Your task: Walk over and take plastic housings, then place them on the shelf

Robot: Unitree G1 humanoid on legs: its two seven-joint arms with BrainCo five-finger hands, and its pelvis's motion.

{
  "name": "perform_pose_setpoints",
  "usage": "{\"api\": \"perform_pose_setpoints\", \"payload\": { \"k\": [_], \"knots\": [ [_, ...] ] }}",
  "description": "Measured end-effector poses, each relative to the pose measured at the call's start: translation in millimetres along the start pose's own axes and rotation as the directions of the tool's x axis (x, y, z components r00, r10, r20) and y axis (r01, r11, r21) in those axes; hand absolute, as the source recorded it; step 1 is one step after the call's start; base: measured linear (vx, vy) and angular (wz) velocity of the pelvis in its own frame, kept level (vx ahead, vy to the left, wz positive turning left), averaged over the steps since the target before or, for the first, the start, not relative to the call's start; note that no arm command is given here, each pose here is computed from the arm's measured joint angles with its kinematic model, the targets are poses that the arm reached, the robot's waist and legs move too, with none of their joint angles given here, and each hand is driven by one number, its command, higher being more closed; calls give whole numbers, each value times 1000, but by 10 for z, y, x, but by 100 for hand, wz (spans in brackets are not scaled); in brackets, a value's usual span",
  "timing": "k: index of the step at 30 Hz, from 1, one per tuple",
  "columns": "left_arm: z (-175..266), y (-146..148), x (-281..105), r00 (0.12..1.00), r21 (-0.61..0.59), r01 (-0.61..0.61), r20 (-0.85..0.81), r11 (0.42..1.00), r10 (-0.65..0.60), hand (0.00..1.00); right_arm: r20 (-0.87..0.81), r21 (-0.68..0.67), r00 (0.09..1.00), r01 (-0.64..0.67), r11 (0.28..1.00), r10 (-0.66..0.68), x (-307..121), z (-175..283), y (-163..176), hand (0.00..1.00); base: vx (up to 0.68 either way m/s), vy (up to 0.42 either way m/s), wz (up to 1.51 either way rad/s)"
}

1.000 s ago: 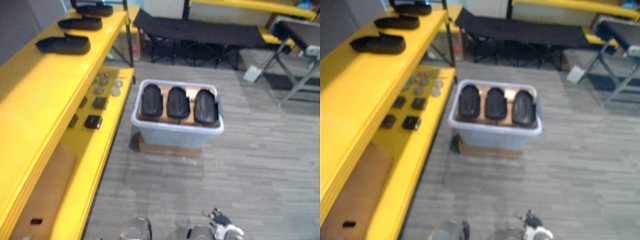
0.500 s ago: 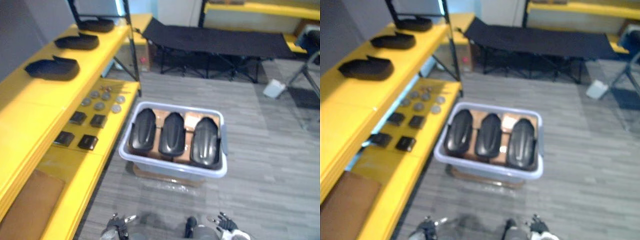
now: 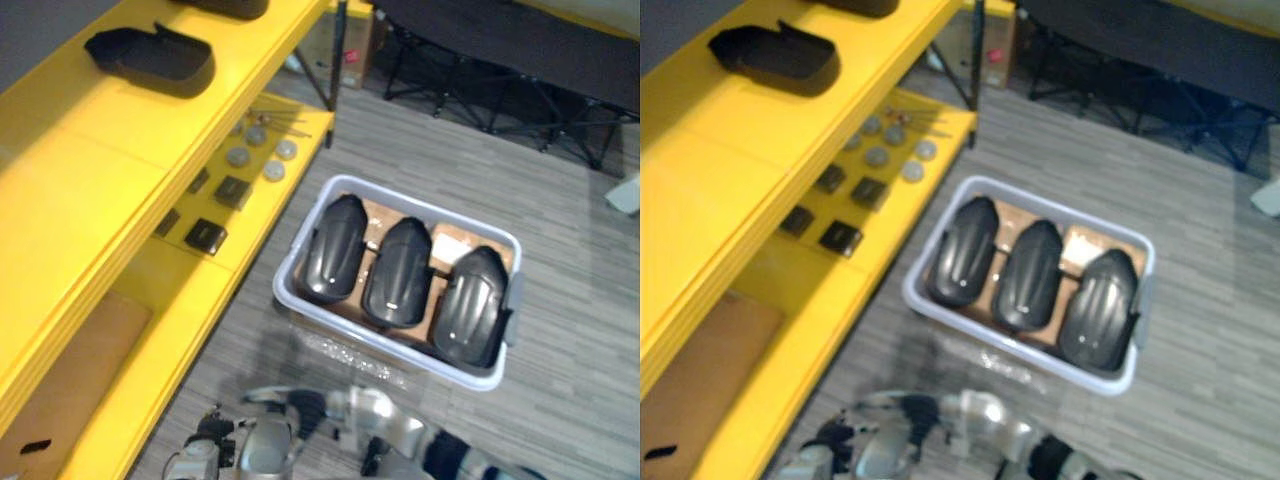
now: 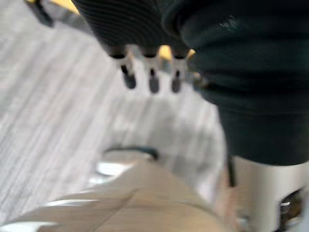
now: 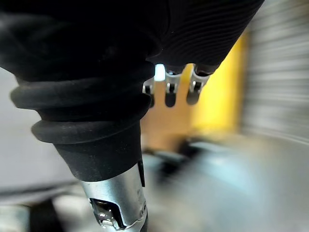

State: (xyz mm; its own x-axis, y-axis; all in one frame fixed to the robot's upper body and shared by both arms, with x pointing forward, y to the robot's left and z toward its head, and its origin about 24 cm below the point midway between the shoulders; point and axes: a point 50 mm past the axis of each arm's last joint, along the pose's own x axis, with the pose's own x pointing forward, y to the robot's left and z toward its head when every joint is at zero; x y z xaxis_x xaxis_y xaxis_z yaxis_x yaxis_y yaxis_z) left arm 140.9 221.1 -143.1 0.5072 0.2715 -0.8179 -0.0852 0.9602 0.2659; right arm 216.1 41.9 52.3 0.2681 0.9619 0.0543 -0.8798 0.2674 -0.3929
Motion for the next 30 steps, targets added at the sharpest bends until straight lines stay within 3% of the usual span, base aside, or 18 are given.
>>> {"api": "perform_pose_setpoints", "payload": {
  "k": [2, 3, 5, 7, 8, 10, 15, 17, 19, 30],
  "knots": [
    [-4, 10, 2, 1000, 25, -3, 10, 1000, 3, 0, 121, 1, 965, 236, 972, -235, 82, 342, -431, 0, -22, 50, -4],
    [9, 17, 4, 1000, 24, -5, 20, 1000, 4, 0, 187, 9, 893, 416, 909, -410, 57, 560, -758, 0, -90, 77, -28],
    [36, 28, 6, 999, 20, -9, 42, 1000, 8, 0, 244, 30, 725, 658, 752, -644, -149, 786, -1210, 0, -106, 75, -39],
    [59, 33, 6, 998, 17, -17, 59, 1000, 16, 0, 270, 57, 428, 887, 458, -863, -673, 913, -1638, 0, -107, 73, -38],
    [64, 37, 7, 998, 15, -21, 63, 1000, 20, 0, 264, 60, 356, 922, 383, -897, -821, 904, -1703, 0, -72, 43, -27],
    [81, 68, 8, 996, 12, -35, 79, 999, 34, 0, 187, 63, 91, 992, 105, -978, -1413, 740, -1803, 0, -59, 20, -31],
    [101, 144, 10, 994, 18, -67, 90, 998, 66, 0, 61, 49, -300, 954, -297, -952, -2369, 517, -1559, 0, -43, -30, -38],
    [169, 191, 10, 990, 19, -81, 119, 997, 78, 0, 10, 10, -394, 919, -394, -919, -2667, 410, -1413, 0, -81, -59, -33],
    [246, 232, 15, 985, 9, -93, 148, 996, 91, 0, -22, -19, -434, 901, -434, -900, -2811, 340, -1316, 0, -84, -58, -39],
    [461, 329, 17, 968, -63, -113, 220, 992, 125, 0, -218, -157, -581, 814, -560, -784, -2966, -229, -1441, 0, -29, -47, -8]
  ]
}}
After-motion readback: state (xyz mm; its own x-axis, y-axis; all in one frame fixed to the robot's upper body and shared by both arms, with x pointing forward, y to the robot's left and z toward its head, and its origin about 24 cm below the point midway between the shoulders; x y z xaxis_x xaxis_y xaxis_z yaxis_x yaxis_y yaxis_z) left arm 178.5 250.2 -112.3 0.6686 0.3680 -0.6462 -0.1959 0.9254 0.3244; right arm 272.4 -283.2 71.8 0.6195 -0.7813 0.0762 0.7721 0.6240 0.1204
